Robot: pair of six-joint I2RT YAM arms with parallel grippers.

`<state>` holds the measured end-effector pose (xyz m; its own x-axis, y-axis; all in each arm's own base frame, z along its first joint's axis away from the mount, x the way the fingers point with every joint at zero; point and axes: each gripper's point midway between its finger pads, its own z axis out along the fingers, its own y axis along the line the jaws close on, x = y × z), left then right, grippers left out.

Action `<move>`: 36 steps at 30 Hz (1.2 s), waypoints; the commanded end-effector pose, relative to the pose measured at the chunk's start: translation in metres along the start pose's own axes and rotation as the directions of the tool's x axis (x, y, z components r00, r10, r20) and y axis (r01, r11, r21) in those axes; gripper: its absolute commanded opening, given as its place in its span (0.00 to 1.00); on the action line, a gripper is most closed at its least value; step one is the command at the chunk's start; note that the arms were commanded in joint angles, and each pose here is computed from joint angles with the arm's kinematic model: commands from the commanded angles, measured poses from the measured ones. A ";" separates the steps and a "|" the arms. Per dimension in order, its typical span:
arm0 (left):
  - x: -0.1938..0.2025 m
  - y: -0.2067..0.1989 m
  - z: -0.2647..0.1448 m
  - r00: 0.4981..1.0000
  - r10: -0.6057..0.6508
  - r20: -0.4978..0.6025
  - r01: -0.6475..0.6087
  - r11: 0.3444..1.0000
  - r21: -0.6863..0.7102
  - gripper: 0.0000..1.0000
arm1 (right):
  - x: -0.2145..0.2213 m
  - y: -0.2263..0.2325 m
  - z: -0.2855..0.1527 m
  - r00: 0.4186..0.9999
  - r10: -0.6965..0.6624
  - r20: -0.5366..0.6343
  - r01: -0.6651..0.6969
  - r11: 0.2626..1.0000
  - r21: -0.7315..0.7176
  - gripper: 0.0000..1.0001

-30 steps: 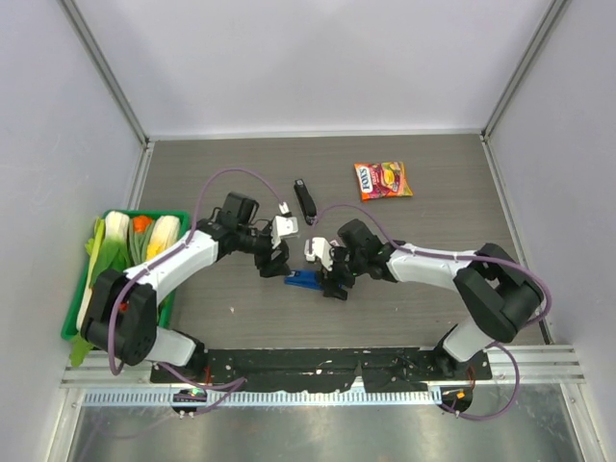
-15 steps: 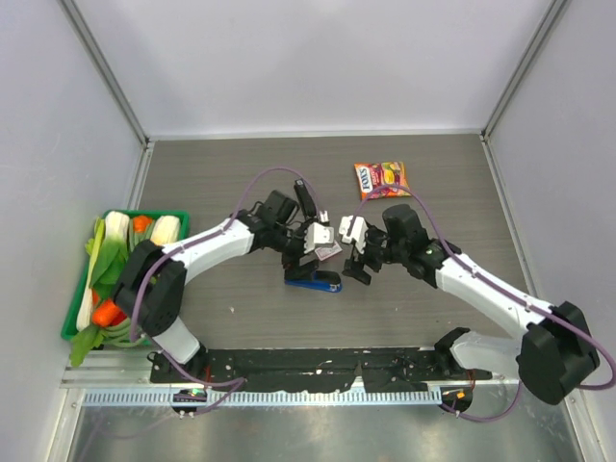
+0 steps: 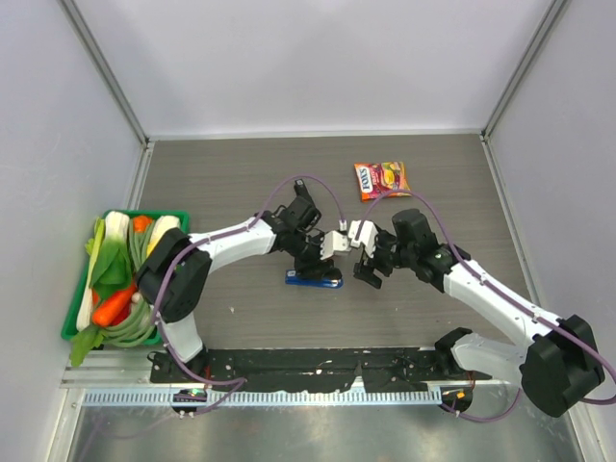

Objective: Load the staples into the stapler
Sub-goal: Open the stapler at the center of the board.

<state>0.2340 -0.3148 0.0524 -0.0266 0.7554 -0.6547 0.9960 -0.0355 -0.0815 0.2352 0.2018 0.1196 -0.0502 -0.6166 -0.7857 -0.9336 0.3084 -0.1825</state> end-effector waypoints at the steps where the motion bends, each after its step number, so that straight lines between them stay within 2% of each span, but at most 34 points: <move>1: -0.019 0.001 0.002 1.000 -0.002 0.026 0.002 1.000 0.000 0.49 | 0.005 -0.001 -0.001 1.000 -0.023 -0.022 0.023 1.000 -0.005 0.83; 7: -0.017 -0.009 0.009 1.000 -0.004 0.012 0.004 0.999 0.042 0.45 | 0.011 -0.001 0.002 0.999 -0.020 -0.043 0.020 1.000 -0.012 0.82; 9: -0.018 -0.011 0.010 1.000 -0.005 0.013 0.004 0.999 0.053 0.39 | 0.014 0.000 0.004 0.999 -0.016 -0.052 0.015 1.000 -0.021 0.83; 10: -0.016 -0.012 0.011 1.000 -0.007 0.011 0.006 0.998 0.056 0.28 | 0.014 0.000 0.005 0.999 -0.016 -0.052 0.015 1.000 -0.025 0.82; 12: -0.017 -0.012 0.011 1.000 -0.015 0.013 0.014 0.998 0.056 0.17 | 0.016 0.001 0.007 0.998 -0.010 -0.054 0.008 0.999 -0.036 0.82; 13: -0.018 -0.011 0.011 1.000 -0.016 0.015 0.015 0.999 0.051 0.08 | 0.016 0.002 0.007 0.998 -0.010 -0.055 0.008 0.999 -0.042 0.82; 15: -0.020 -0.009 0.008 1.000 -0.017 0.017 0.016 0.999 0.036 0.00 | 0.015 0.004 0.009 0.999 -0.013 -0.046 0.010 0.998 -0.057 0.82; 20: -0.041 -0.009 -0.017 0.997 0.029 0.078 -0.027 0.999 -0.026 0.00 | 0.009 0.010 0.014 1.000 -0.018 0.009 0.019 0.996 -0.084 0.80; 28: -0.088 -0.025 -0.081 0.969 0.107 0.221 -0.089 0.992 -0.089 0.00 | -0.038 0.000 0.014 0.983 -0.020 0.181 0.034 0.997 -0.072 0.80; 33: -0.092 -0.033 -0.094 0.959 0.096 0.268 -0.074 0.993 -0.092 0.00 | -0.064 0.001 0.015 0.965 0.001 0.262 0.032 0.992 -0.121 0.81; 36: -0.088 -0.031 -0.094 0.955 0.088 0.283 -0.063 0.993 -0.097 0.00 | -0.063 0.010 0.021 0.967 0.010 0.254 0.035 0.984 -0.174 0.81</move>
<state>0.2152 -0.3055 0.1459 -0.0154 0.6580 -0.7528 0.9999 0.0134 -0.0087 0.2421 0.2484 0.1552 0.0595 -0.4259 -0.9028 -0.9666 0.2013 -0.1587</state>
